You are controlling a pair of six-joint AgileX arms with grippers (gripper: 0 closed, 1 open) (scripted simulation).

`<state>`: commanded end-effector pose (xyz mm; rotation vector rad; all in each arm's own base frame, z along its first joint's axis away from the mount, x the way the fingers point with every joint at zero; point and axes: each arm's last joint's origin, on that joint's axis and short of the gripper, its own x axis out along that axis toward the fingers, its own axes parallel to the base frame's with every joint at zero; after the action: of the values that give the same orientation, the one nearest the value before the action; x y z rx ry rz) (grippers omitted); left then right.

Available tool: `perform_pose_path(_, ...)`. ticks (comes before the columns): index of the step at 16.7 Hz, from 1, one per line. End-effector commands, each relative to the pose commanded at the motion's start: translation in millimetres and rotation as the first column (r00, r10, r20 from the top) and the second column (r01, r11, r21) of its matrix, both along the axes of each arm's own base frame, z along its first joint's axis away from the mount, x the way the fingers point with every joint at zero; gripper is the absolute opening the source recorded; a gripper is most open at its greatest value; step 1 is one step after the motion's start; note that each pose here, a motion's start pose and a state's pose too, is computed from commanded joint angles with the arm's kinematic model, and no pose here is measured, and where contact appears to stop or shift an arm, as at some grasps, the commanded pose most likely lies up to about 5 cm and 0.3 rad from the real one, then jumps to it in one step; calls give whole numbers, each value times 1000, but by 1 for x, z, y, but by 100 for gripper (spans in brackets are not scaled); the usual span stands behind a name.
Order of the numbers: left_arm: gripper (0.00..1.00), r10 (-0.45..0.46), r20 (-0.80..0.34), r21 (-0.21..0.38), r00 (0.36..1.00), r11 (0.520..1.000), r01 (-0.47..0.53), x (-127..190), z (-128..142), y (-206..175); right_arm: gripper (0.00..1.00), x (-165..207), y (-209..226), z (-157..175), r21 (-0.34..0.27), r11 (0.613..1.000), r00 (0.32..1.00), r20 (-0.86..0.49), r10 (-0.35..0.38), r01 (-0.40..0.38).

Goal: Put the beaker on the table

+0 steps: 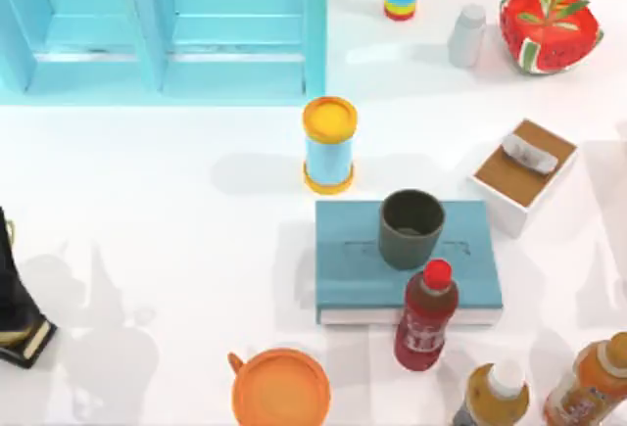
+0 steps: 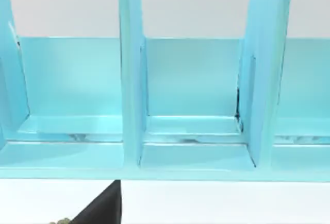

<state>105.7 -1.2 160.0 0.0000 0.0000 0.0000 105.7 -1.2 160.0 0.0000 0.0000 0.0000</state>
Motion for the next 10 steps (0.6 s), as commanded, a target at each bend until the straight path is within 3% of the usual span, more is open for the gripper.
perform_pose_path(5, 100, -11, -51, -10, 999, 1000, 10, 0, 7, -2, 100, 0, 0, 0, 0, 1000, 1000, 0, 0, 0)
perform_pose_path(10, 100, -84, -242, -63, 967, 995, 71, 7, 55, -13, 100, 0, 0, 0, 0, 1000, 1000, 0, 0, 0)
